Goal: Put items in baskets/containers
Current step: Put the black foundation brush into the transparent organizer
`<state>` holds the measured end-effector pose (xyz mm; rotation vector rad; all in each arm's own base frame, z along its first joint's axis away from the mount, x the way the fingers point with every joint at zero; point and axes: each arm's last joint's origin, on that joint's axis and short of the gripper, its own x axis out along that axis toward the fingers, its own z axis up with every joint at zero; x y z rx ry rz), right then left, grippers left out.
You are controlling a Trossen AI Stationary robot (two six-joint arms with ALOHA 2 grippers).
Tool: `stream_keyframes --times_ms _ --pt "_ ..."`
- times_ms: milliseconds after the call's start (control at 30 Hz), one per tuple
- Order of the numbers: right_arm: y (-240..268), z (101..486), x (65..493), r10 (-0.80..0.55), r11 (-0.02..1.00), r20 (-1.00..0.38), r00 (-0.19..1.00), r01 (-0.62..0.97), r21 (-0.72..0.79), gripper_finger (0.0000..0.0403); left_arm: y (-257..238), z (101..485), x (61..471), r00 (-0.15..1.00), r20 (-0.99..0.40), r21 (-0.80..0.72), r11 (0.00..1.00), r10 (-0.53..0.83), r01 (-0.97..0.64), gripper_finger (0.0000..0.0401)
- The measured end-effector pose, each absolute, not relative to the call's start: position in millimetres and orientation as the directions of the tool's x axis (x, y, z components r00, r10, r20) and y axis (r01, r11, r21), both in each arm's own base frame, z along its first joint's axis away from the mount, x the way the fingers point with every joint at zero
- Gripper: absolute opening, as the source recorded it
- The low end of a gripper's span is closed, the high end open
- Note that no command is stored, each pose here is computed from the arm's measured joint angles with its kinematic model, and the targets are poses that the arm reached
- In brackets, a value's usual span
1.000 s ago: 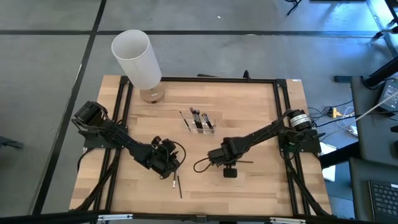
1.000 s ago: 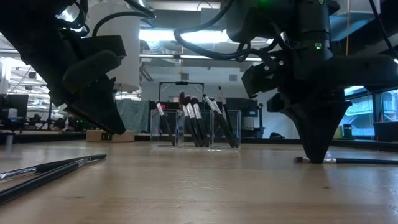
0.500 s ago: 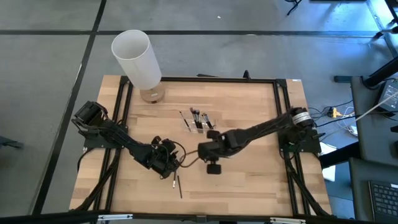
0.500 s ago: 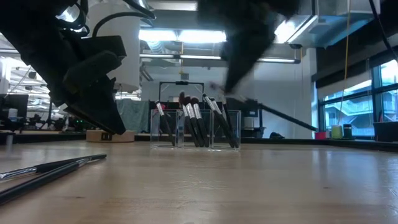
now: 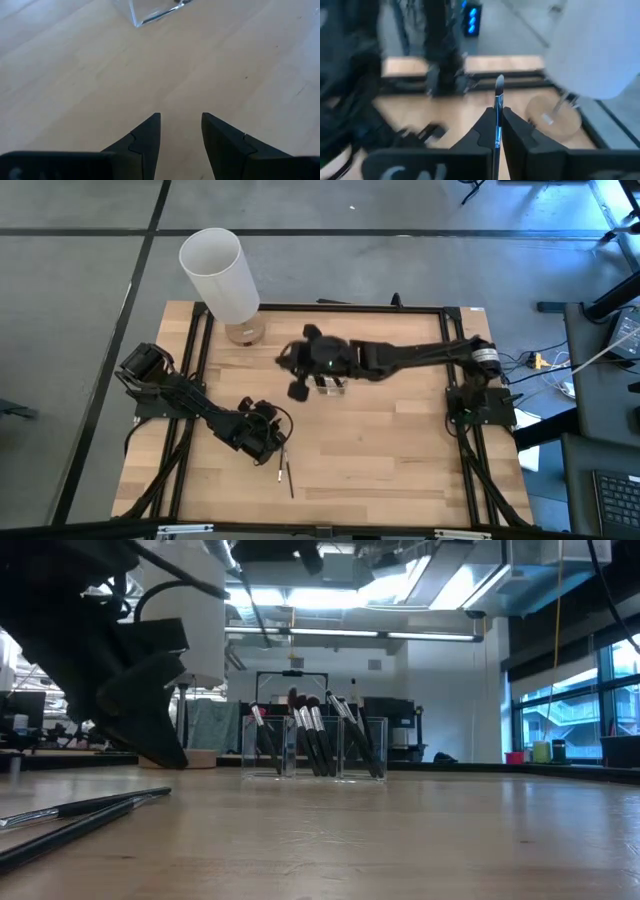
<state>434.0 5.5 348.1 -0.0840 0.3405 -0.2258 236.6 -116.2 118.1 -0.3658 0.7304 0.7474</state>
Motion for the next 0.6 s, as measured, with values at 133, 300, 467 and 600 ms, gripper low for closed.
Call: stream_keyframes --times_ms 133,300,467,600 --pt "-16 328 436 -0.279 0.960 -0.286 0.917 0.259 -0.106 0.0024 -116 116 235 0.499 -0.731 -0.058 0.685 0.466 -0.726 0.0139" --pt "-33 287 432 -0.308 0.951 -0.266 0.913 0.300 -0.069 0.0018 -119 116 234 0.505 -0.730 -0.058 0.694 0.461 -0.718 0.0139" --pt "-41 260 425 -0.260 0.962 -0.226 0.939 0.273 0.027 0.0021 -119 116 234 0.505 -0.729 -0.058 0.694 0.462 -0.718 0.0139" --pt "-41 238 418 -0.261 0.960 -0.285 0.922 0.279 0.021 0.0022 -118 116 234 0.505 -0.726 -0.057 0.691 0.466 -0.720 0.0139"
